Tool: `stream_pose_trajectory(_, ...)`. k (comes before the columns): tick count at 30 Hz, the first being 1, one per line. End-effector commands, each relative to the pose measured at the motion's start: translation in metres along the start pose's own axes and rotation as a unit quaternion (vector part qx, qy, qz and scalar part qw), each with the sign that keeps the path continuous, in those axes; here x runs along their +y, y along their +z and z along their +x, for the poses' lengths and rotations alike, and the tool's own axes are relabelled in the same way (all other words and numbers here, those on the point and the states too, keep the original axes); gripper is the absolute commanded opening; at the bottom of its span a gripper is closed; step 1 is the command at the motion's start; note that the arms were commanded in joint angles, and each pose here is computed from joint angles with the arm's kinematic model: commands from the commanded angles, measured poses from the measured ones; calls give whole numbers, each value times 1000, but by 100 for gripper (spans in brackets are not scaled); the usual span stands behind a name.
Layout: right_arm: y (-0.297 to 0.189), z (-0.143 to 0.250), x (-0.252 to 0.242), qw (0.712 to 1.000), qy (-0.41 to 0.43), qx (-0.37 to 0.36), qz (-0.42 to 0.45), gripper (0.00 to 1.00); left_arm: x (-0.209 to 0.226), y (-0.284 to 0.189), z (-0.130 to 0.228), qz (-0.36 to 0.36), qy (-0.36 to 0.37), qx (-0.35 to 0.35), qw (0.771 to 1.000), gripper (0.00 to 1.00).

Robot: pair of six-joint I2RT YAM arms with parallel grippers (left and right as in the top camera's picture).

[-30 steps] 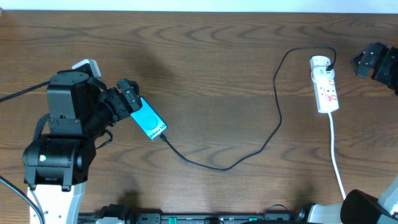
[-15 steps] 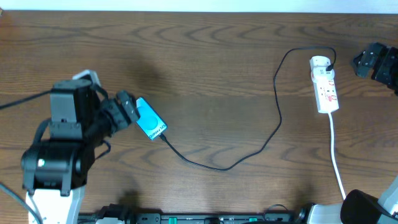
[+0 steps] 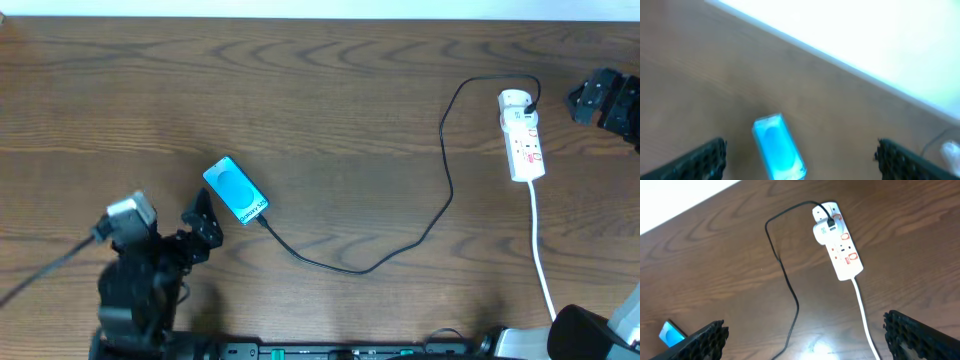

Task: Plug charger to phone and switch on socket

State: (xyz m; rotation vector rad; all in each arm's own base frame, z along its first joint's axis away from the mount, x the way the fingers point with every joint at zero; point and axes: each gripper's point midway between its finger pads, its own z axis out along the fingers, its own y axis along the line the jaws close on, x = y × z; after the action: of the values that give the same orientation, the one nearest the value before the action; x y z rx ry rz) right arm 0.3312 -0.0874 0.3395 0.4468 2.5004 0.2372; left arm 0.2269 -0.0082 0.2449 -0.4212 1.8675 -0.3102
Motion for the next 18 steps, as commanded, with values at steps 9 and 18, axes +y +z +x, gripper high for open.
stream_pose_trajectory(9,-6,-1,4,1000,-8,-9,-1,99,-4,10,-5,112,-22,-210,971,95)
stream_pose_trajectory(18,-6,-1,4,1000,-8,-9,-1,99,25,26,20,73,-23,-205,976,95)
